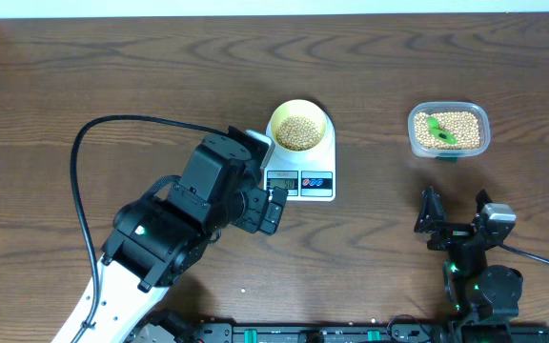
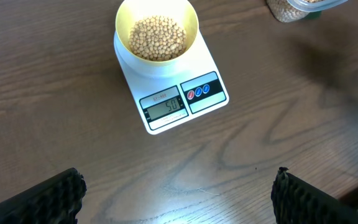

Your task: Scoop item into bowl and weigh 50g on scale

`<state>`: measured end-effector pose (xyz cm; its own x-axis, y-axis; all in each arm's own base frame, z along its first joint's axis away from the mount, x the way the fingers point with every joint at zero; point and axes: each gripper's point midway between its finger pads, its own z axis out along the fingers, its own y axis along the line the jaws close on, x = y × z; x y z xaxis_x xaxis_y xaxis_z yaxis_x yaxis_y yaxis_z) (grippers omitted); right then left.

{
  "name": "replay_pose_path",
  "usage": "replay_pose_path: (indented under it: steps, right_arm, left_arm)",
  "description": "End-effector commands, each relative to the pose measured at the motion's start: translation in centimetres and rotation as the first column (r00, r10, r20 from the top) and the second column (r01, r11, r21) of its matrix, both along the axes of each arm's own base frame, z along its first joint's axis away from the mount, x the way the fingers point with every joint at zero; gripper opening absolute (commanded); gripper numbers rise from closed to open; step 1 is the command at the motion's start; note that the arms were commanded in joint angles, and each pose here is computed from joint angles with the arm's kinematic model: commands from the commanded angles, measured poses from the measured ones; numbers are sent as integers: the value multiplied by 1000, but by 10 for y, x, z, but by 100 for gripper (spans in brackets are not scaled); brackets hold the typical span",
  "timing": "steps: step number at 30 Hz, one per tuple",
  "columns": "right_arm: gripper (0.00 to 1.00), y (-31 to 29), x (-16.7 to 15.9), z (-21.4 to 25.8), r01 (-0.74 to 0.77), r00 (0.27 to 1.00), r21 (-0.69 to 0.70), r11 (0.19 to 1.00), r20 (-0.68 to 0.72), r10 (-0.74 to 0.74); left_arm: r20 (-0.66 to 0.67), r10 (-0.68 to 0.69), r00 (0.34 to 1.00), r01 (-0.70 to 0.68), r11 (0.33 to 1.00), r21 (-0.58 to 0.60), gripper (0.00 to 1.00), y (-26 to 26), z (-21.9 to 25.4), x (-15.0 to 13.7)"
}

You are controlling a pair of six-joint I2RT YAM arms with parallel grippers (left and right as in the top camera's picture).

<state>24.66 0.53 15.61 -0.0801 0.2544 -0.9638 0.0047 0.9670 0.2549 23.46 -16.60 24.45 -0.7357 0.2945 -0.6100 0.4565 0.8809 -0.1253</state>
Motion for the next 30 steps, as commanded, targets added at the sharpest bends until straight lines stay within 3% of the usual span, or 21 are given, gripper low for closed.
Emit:
replay_pose_path:
  steps: [1,24,27,30]
  right_arm:
    - [99,1,0,1,-1,1000,13,1000,4,1]
    - [99,1,0,1,-1,1000,13,1000,4,1]
    - [99,1,0,1,-1,1000,13,1000,4,1]
    - [99,1,0,1,-1,1000,13,1000,4,1]
  left_arm:
    - [15,6,1000,-6,1000,-16,98,-1,8,2]
    - [10,12,1000,-12,1000,-1,98,9,10,-8]
    - [105,84,991,-81,996,-29,98,30,31,-4]
    - [263,223,939,-191,971,-142,98,66,74,5]
